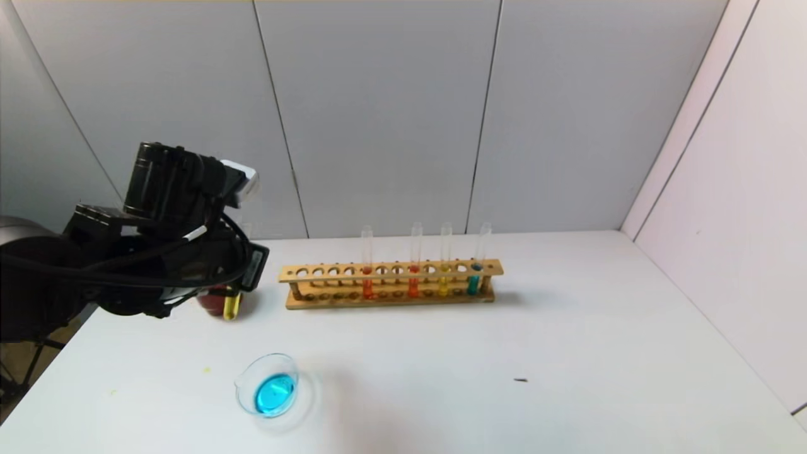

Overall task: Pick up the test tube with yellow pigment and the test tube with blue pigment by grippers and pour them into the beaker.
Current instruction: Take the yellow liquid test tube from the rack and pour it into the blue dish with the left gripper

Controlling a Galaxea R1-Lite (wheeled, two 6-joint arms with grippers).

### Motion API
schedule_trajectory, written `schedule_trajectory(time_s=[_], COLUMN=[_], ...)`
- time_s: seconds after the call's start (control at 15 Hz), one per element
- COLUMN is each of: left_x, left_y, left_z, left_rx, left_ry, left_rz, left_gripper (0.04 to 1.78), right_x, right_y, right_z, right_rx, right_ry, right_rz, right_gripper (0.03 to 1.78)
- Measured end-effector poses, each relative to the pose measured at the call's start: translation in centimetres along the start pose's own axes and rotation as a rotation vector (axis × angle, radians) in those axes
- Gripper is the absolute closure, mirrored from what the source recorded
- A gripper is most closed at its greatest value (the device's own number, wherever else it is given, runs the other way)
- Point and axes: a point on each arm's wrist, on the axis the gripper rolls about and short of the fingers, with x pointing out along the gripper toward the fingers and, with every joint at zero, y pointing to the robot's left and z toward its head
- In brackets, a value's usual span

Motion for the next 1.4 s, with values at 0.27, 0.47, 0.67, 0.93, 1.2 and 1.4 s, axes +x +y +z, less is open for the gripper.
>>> schedule_trajectory(time_s=[0.27, 0.47, 0.67, 0.93, 1.2, 1.4], left_x=[0.1, 0.1, 0.4, 0.9, 1.1, 1.0], left_y=[0.4, 0.3, 0.1, -0.2, -0.4, -0.4], left_z=[-2.0, -2.9, -3.7, -5.4, -6.7, -7.5], left_rx=[0.06, 0.165, 0.242, 0.338, 0.423, 0.537], left_ry=[0.126, 0.199, 0.235, 0.297, 0.351, 0.389], left_rz=[0.003, -0.009, -0.015, -0.035, -0.016, 0.033], left_gripper=[1.51, 1.51, 1.51, 1.51, 1.51, 1.51], right_x=[0.0, 0.0, 0.0, 0.0, 0.0, 0.0], right_y=[0.0, 0.0, 0.0, 0.0, 0.0, 0.0], right_z=[0.0, 0.0, 0.0, 0.0, 0.0, 0.0], right_rx=[0.0, 0.0, 0.0, 0.0, 0.0, 0.0], right_ry=[0.0, 0.0, 0.0, 0.0, 0.0, 0.0], right_rz=[0.001, 0.001, 0.0, 0.0, 0.001, 0.0], right_gripper=[0.07, 0.07, 0.07, 0.07, 0.07, 0.07])
